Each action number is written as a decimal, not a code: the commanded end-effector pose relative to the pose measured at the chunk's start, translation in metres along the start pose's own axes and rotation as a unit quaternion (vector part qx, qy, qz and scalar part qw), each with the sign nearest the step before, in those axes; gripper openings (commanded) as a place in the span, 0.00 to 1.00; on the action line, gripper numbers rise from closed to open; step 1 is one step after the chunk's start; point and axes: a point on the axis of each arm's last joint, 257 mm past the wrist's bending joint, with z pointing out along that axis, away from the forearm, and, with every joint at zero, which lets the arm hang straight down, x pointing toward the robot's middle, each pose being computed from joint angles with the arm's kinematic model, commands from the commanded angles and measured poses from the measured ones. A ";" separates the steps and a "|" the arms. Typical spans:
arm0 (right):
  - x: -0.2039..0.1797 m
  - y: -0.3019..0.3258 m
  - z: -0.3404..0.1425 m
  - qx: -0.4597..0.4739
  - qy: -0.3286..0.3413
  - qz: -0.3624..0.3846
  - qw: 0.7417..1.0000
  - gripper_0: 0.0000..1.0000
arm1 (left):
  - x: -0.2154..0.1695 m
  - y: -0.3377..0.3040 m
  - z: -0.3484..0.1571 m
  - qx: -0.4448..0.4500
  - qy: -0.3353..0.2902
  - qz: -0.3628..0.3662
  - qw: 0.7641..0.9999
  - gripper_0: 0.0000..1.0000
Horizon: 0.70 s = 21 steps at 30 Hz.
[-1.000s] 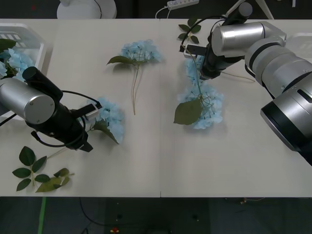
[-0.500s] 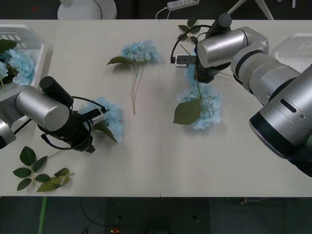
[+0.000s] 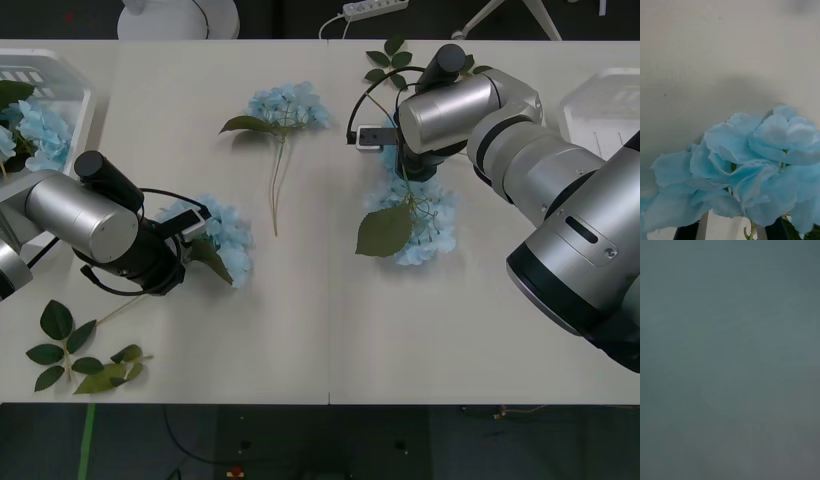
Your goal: Place the red flowers into the right box and the blue flowers into the left box. If a person shows an open palm, hand one flower to the person first, then continue sorting.
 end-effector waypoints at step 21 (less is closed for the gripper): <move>0.048 0.078 -0.019 -0.171 0.047 0.064 0.982 0.00 | 0.006 0.046 -0.039 -0.043 0.015 0.068 0.997 0.00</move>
